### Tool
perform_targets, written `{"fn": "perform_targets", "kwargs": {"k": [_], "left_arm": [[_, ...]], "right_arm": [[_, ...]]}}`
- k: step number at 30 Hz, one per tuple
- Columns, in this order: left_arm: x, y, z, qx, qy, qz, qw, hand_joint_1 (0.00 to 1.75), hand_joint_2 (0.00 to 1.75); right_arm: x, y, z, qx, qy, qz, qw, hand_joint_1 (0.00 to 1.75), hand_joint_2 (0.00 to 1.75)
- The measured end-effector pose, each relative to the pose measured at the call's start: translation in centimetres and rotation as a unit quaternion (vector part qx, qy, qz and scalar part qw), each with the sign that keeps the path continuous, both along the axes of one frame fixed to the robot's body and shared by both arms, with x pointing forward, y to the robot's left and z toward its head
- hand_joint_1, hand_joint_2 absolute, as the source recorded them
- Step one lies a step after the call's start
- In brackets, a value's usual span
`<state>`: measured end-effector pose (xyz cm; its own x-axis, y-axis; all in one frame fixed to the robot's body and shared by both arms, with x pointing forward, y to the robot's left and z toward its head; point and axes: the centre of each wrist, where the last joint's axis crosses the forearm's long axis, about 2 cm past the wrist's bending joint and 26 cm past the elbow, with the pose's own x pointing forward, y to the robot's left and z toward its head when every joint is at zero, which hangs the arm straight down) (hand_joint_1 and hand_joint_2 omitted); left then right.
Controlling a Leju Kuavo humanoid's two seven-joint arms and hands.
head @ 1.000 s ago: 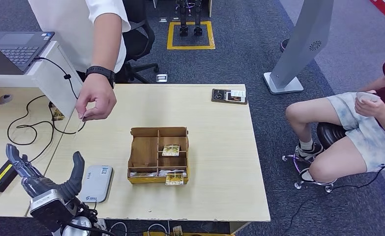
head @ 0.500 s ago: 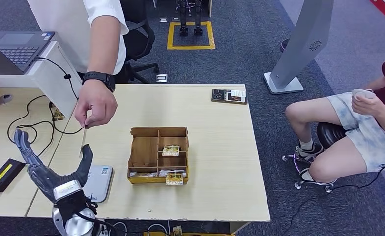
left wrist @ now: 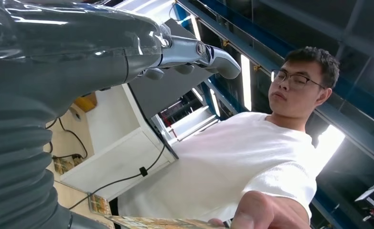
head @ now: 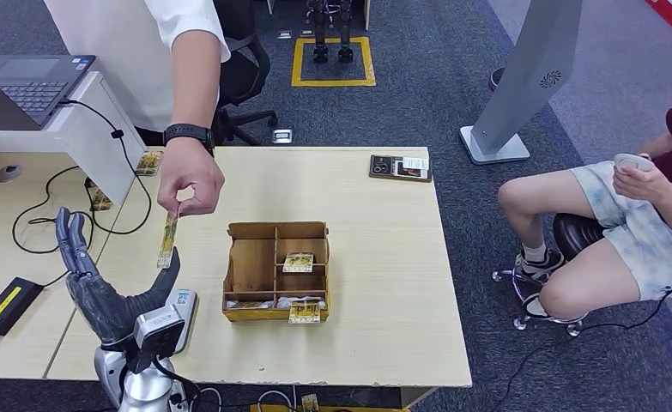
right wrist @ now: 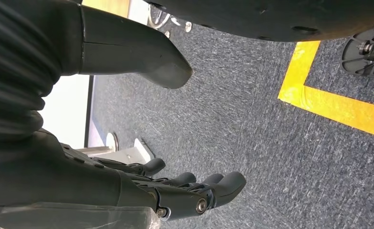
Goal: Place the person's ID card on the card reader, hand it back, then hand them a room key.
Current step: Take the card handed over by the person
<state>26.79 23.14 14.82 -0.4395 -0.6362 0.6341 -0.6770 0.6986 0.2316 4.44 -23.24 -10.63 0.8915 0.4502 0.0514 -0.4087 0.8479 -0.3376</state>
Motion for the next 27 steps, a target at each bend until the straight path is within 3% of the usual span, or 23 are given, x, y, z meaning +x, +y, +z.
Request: {"fn": "perform_targets", "kwargs": {"k": [2, 3, 27], "left_arm": [[0.01, -0.03, -0.07, 0.002, 0.002, 0.0, 1.0, 1.47, 1.75], [0.02, -0.04, -0.1, 0.002, 0.002, -0.001, 1.0, 1.75, 1.75], [0.05, -0.21, -0.16, -0.011, 0.006, -0.003, 1.0, 1.75, 1.75]], "right_arm": [[0.02, 0.01, 0.0, 0.0, 0.0, 0.001, 1.0, 0.0, 1.75], [0.02, 0.01, 0.0, 0.0, 0.0, 0.001, 1.0, 0.0, 1.75], [0.08, -0.02, 0.01, -0.004, 0.0, 0.004, 1.0, 0.0, 1.75]]}}
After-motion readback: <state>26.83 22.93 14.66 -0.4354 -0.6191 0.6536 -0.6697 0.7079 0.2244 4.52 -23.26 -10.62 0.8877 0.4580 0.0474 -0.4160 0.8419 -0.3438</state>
